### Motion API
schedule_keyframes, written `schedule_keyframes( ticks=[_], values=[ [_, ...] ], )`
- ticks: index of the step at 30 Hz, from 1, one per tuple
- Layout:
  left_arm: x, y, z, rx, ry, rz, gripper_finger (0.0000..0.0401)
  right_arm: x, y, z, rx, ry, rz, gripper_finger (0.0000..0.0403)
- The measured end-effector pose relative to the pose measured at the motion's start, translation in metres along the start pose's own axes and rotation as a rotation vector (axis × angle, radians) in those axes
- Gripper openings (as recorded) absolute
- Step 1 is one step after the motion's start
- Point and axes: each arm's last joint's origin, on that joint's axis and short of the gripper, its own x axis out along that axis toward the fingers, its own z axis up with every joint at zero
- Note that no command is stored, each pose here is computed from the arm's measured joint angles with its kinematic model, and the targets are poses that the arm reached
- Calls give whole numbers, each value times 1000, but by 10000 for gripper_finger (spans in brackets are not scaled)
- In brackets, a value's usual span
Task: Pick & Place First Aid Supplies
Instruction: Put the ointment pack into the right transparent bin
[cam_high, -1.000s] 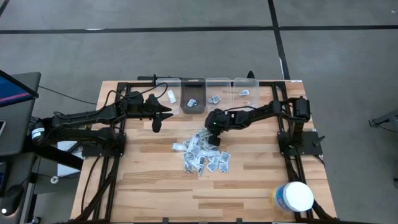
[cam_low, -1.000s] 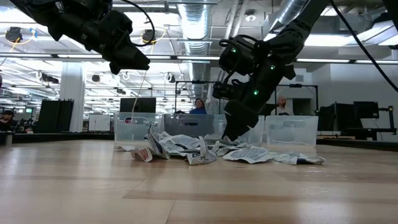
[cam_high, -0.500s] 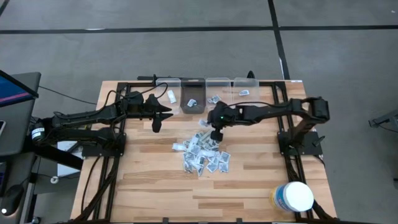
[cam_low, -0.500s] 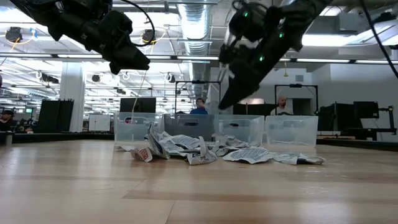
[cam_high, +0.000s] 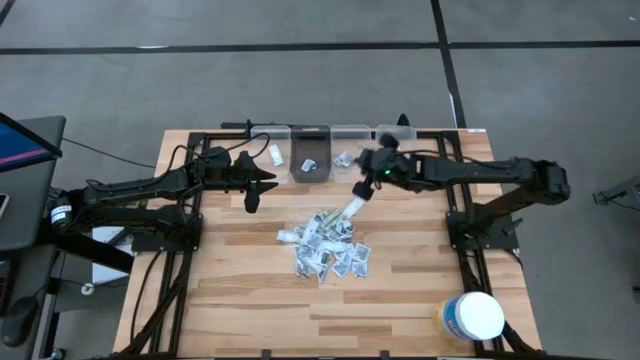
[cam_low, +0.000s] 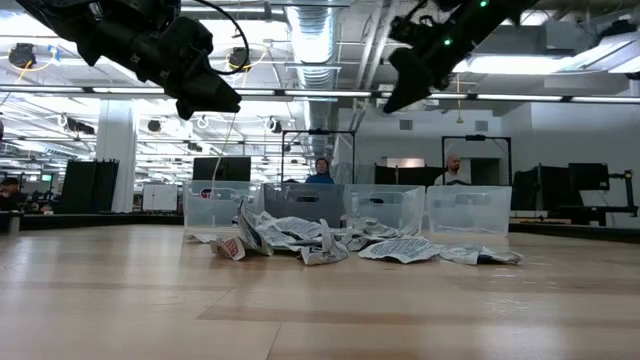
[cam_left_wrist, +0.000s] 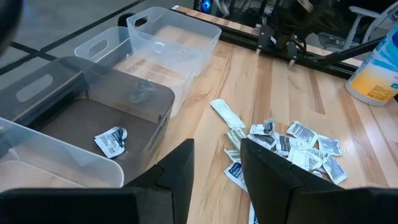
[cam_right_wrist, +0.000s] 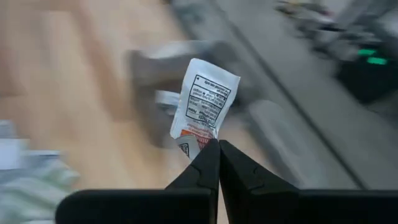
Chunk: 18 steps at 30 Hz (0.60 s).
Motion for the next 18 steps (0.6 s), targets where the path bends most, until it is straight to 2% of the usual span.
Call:
schedule_keyframes(
  ticks=[7, 13, 18],
  values=[
    [0, 0, 0, -18, 0, 0, 131, -17, -32, -11, -33, 115, -289, 0],
    [0, 0, 0, -19, 0, 0, 131, -7, -48, -26, -55, 260, -341, 0],
    [0, 0, 0, -26, 0, 0, 131, 8, -52, -38, -12, 366, -371, 1]
  ],
)
